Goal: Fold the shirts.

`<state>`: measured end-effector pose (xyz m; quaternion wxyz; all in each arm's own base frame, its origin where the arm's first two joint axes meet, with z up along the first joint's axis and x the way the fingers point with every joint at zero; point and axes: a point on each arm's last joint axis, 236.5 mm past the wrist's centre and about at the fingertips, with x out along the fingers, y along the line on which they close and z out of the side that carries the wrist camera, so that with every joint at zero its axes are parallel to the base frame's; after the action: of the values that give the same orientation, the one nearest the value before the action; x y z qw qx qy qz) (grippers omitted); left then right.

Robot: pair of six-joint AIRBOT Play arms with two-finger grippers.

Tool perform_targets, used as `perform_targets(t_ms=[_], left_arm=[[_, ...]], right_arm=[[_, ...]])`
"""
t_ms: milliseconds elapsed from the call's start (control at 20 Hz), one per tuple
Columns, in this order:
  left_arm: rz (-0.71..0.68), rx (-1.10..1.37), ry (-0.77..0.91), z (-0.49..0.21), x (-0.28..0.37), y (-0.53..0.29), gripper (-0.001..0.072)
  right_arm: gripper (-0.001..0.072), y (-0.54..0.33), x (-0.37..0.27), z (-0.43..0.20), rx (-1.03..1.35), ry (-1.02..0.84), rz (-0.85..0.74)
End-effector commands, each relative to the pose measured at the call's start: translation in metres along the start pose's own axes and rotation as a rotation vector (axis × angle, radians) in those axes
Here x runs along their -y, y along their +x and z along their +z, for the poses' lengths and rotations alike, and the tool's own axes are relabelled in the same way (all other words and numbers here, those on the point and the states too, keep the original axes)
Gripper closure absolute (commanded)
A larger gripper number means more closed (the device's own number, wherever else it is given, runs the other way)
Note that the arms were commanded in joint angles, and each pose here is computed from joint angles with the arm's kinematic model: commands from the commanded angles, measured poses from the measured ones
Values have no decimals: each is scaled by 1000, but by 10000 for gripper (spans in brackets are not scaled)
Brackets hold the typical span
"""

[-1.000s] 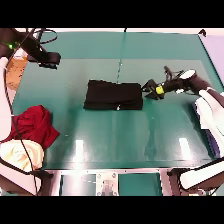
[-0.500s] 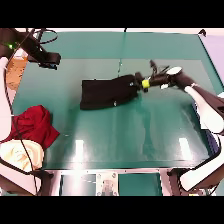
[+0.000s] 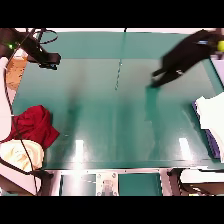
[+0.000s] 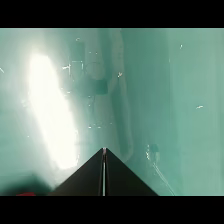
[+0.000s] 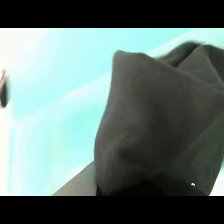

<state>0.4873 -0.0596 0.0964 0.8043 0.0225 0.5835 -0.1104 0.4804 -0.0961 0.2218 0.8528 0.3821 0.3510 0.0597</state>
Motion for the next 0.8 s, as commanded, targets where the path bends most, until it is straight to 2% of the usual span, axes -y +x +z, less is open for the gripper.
perform_targets(t_ms=[0, 200, 450, 550, 750], left_arm=[[0, 2, -1, 0, 0, 0, 686], [-3, 5, -8, 1, 0, 0, 686], [-7, -5, -8, -1, 2, 0, 686], [-21, -5, -9, -1, 5, 0, 686], [-57, -1, -8, 0, 13, 0, 686]], right_arm=[[698, -98, 81, 32, 132, 122, -197], [698, -166, 161, 24, 174, 255, -375], [698, -211, 192, 1, 171, 330, -488], [698, -228, 218, -27, 89, 382, -640], [698, -258, 267, -99, -83, 637, -920]])
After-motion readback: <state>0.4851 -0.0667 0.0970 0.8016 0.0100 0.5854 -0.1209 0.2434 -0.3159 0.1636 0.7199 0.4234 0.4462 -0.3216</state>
